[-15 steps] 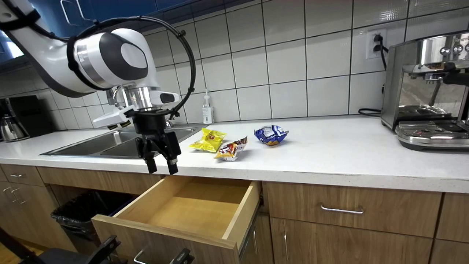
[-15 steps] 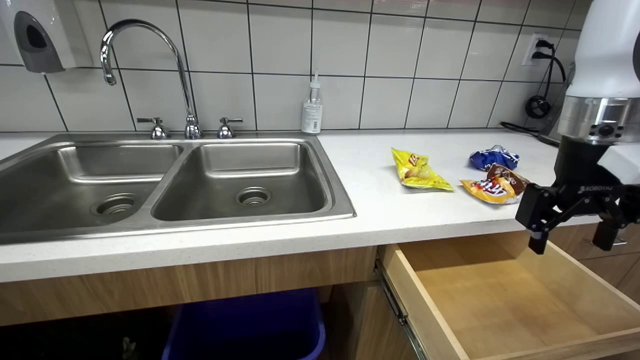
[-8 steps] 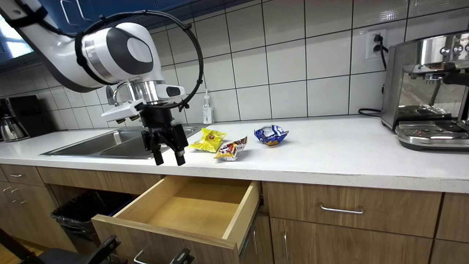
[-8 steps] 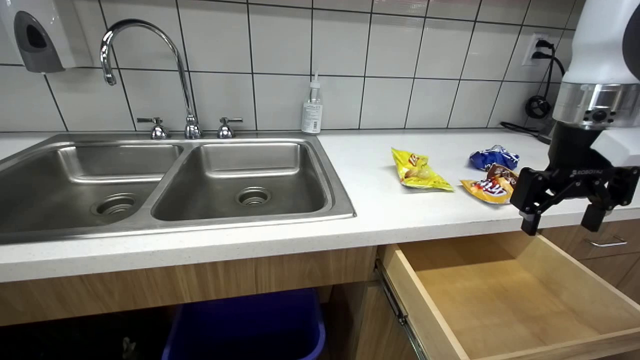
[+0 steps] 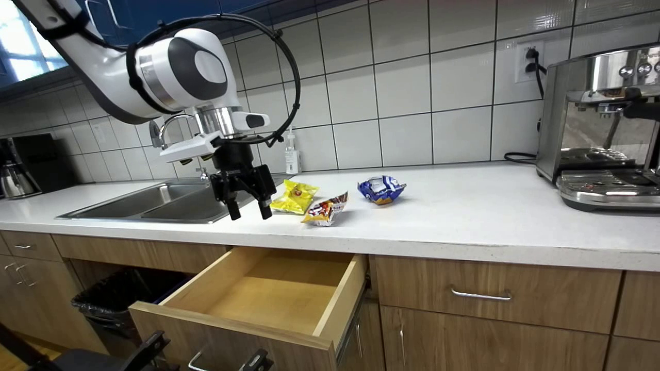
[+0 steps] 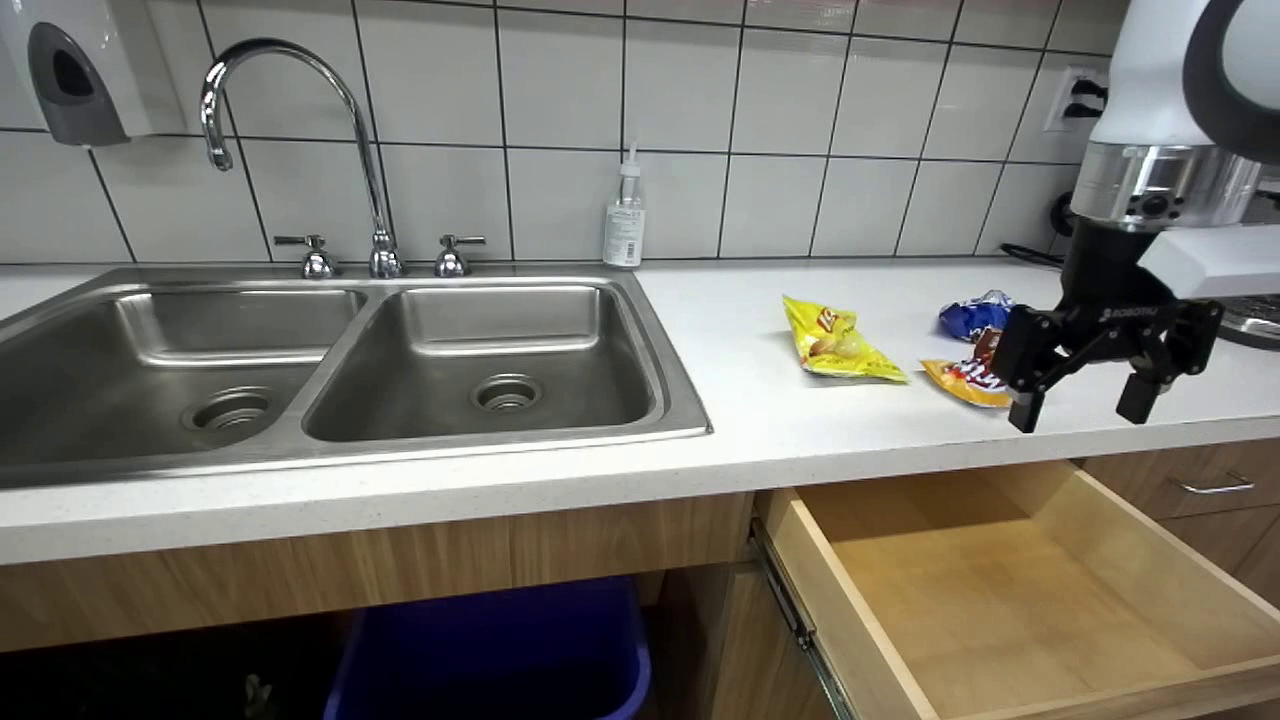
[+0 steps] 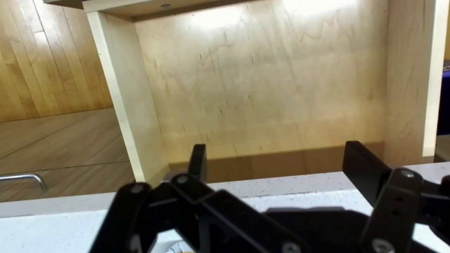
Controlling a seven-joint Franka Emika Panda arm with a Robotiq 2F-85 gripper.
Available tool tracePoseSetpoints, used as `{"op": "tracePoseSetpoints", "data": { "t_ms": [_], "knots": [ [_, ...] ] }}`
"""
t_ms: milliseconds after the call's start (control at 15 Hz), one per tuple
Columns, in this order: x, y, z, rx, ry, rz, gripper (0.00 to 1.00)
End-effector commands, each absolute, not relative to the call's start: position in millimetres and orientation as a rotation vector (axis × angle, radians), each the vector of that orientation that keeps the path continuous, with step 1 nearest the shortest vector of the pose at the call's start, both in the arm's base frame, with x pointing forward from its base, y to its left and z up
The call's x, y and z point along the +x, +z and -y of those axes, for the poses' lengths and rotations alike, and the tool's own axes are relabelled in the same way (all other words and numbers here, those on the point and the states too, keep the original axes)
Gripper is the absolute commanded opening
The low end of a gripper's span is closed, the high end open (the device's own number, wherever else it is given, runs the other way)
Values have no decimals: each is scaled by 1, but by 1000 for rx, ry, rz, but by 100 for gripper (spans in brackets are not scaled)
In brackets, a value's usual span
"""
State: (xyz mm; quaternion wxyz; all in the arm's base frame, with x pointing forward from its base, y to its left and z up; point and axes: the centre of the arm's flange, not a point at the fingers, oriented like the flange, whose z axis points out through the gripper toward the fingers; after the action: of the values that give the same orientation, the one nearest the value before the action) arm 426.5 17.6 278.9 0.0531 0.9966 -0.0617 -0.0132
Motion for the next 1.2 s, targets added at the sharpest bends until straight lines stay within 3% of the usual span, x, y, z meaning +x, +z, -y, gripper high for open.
{"op": "tracePoseSetpoints", "data": {
  "t_ms": [0, 1133],
  "knots": [
    [453, 279, -15, 3035, 4, 135, 100],
    [539, 278, -23, 3115, 122, 59, 100]
  ]
}}
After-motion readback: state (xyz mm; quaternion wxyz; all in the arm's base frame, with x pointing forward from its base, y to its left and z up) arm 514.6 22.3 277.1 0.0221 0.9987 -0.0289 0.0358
